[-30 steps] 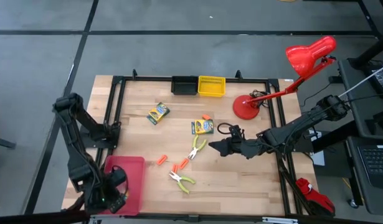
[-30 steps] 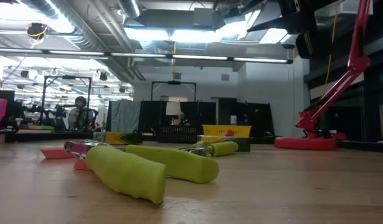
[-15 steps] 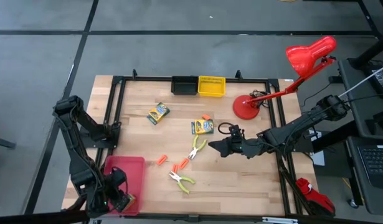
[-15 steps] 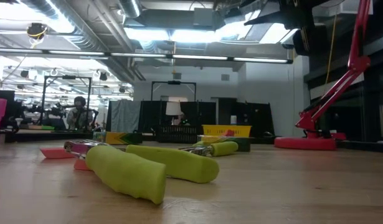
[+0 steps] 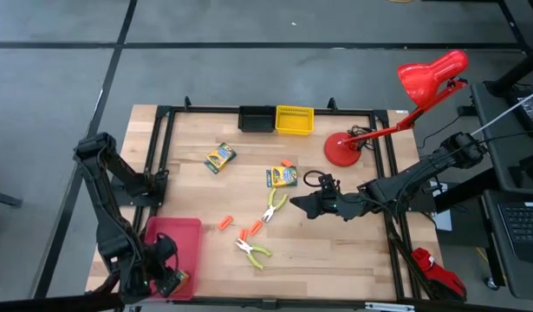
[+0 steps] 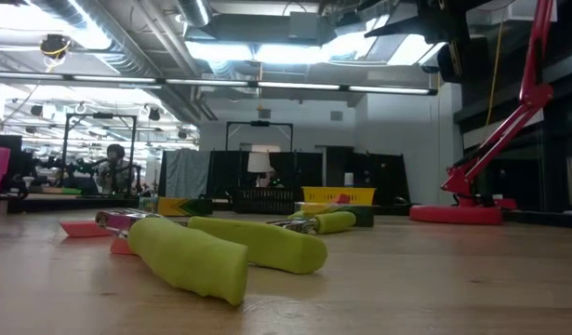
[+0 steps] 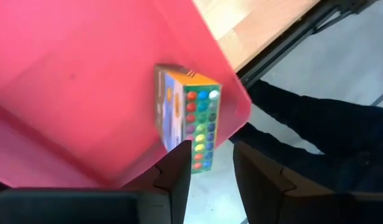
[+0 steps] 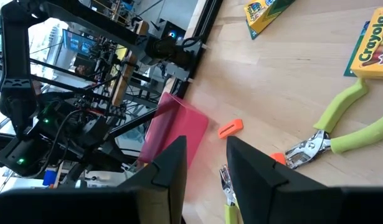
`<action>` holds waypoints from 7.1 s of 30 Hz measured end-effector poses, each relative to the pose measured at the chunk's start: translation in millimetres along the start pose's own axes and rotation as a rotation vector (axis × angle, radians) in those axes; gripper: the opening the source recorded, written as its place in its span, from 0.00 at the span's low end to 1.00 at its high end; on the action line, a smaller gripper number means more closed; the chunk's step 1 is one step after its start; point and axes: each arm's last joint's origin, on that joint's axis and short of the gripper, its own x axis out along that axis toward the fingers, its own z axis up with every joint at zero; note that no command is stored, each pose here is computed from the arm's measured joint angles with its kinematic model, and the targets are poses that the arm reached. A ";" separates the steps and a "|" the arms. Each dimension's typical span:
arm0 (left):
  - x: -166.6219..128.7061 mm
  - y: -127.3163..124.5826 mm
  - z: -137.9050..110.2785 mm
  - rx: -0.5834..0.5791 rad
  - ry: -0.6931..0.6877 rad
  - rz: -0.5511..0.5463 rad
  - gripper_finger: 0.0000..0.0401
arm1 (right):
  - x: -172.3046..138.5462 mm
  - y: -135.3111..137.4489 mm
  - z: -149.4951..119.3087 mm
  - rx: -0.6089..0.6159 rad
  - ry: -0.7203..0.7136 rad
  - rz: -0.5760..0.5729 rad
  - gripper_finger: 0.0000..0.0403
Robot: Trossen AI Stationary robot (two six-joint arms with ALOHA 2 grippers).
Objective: Pick & Place School Supplies
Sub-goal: Put the crayon box into the red bin
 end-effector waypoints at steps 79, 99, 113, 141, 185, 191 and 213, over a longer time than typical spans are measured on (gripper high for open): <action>-63.4 125.7 251.1 -0.201 -0.557 0.207 0.31 | 14.3 11.2 33.2 -0.162 -0.125 0.119 0.29; -38.5 197.1 334.4 -0.437 -0.513 -0.021 0.13 | 64.4 26.5 129.0 -0.277 0.165 0.014 0.29; -26.5 228.0 358.6 -0.457 -0.449 -0.030 0.01 | 163.0 -7.7 135.3 -0.297 0.437 -0.039 0.29; 12.2 243.4 376.9 -0.432 -0.278 -0.045 0.00 | 183.1 -25.6 140.8 -0.256 0.421 -0.241 0.29; 14.6 213.6 361.1 -0.425 -0.270 0.056 0.00 | 223.5 -94.0 164.8 -0.133 0.393 -0.319 0.16; 11.6 218.3 363.9 -0.440 -0.287 0.041 0.00 | 226.9 -92.9 171.3 -0.131 0.368 -0.309 0.16; 12.9 215.3 363.5 -0.445 -0.285 0.031 0.00 | 276.3 -94.5 171.3 -0.202 0.466 -0.385 0.16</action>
